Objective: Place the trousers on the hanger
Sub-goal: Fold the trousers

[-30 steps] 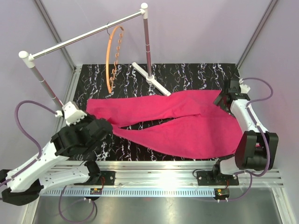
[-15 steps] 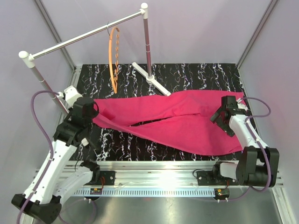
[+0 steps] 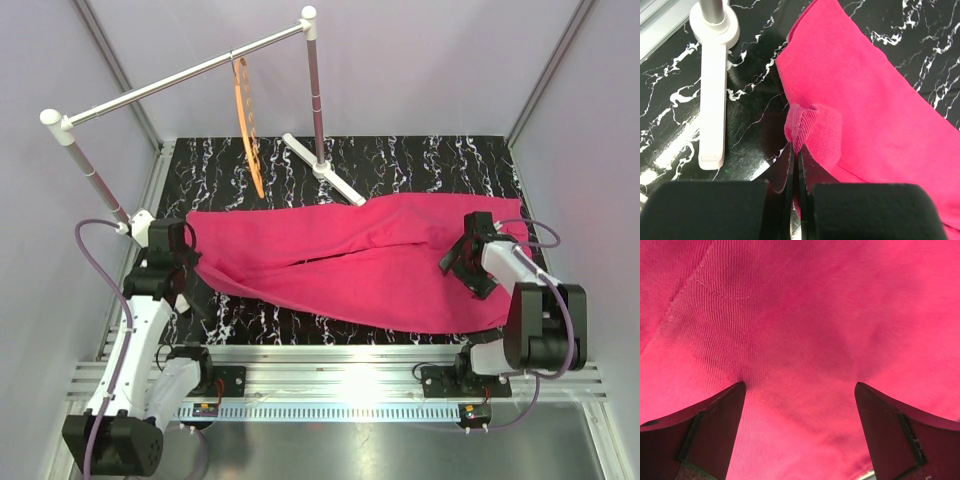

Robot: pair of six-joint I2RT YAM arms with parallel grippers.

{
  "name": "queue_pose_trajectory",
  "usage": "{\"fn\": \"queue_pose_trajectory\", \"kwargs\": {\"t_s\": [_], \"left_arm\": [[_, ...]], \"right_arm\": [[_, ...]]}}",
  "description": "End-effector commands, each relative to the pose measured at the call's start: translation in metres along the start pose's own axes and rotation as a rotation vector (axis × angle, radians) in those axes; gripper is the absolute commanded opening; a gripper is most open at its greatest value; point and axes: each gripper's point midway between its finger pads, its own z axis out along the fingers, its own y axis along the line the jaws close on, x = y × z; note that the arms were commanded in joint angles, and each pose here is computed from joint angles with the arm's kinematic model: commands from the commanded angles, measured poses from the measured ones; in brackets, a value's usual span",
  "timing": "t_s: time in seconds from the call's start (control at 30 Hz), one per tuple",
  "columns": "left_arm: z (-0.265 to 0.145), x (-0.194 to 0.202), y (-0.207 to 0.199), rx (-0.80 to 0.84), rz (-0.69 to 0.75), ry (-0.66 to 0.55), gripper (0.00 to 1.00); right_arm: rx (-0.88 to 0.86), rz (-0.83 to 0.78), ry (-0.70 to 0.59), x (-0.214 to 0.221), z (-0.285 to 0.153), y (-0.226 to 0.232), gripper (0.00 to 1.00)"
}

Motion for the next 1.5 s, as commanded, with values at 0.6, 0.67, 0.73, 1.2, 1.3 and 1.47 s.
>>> {"fn": "queue_pose_trajectory", "kwargs": {"t_s": [0.6,0.67,0.73,1.2,1.3,1.47], "left_arm": [[0.036,-0.027,0.006,-0.027,-0.170,-0.023,0.00],[0.036,-0.022,0.008,-0.033,-0.167,-0.012,0.00],[0.035,-0.017,0.010,-0.018,-0.170,-0.014,0.00],[0.047,0.006,-0.004,0.071,-0.173,0.066,0.00],[0.044,0.005,-0.007,0.089,-0.170,0.066,0.00],[0.040,0.000,-0.008,0.100,-0.173,0.050,0.00]], "right_arm": [[-0.131,-0.119,0.029,-0.055,0.036,0.119,0.93],[-0.123,-0.133,0.009,-0.060,0.031,0.117,0.94],[-0.120,-0.138,-0.036,-0.069,0.019,0.113,0.95],[-0.056,-0.049,-0.128,-0.040,-0.034,0.035,1.00],[-0.012,-0.045,-0.068,-0.021,-0.015,0.023,1.00],[0.024,-0.003,-0.007,-0.006,0.007,0.011,1.00]]}}
